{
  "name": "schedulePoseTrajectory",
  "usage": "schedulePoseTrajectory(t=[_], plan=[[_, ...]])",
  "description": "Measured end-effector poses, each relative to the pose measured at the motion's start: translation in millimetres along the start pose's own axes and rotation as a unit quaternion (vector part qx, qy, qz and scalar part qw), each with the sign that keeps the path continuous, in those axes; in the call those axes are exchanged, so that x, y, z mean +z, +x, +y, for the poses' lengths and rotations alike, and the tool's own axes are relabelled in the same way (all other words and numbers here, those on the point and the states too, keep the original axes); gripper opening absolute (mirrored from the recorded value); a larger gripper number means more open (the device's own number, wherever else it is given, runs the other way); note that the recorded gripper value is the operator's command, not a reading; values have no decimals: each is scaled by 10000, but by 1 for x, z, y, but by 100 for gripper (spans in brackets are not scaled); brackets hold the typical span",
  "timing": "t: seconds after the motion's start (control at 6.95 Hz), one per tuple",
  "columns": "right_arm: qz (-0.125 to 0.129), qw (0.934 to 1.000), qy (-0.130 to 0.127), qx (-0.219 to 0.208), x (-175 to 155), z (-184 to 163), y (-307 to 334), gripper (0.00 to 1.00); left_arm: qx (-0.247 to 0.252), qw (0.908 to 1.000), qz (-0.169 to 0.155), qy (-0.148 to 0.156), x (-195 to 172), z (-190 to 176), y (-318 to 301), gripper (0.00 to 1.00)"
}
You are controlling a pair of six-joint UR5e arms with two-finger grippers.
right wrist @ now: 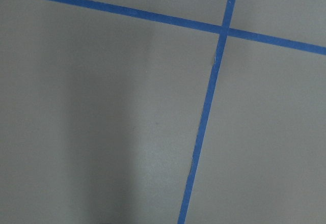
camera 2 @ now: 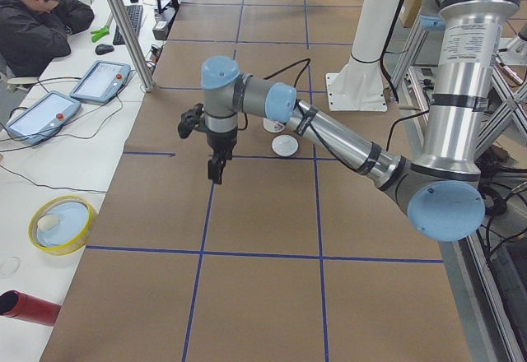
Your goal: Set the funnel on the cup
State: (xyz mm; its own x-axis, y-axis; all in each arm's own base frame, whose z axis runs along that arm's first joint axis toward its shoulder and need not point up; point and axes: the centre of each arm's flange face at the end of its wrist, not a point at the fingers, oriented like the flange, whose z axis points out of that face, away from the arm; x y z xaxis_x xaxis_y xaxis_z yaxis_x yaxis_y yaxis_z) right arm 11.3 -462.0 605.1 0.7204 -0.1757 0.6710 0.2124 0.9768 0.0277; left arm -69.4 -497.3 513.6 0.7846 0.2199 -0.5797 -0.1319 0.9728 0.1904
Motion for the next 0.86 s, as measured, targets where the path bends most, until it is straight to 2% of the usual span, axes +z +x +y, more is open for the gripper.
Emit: schedulePoseTrajectory(t=[0.14, 0.43, 0.86], plan=[[0, 10000, 1, -1, 0, 0, 0, 100, 186, 9998, -3, -67, 17, 27, -59, 100], [0, 10000, 1, -1, 0, 0, 0, 100, 159, 9996, 61, -207, 49, 72, -109, 100], [0, 10000, 3, -3, 0, 0, 0, 100, 64, 9996, 129, -258, 58, 81, -122, 100]])
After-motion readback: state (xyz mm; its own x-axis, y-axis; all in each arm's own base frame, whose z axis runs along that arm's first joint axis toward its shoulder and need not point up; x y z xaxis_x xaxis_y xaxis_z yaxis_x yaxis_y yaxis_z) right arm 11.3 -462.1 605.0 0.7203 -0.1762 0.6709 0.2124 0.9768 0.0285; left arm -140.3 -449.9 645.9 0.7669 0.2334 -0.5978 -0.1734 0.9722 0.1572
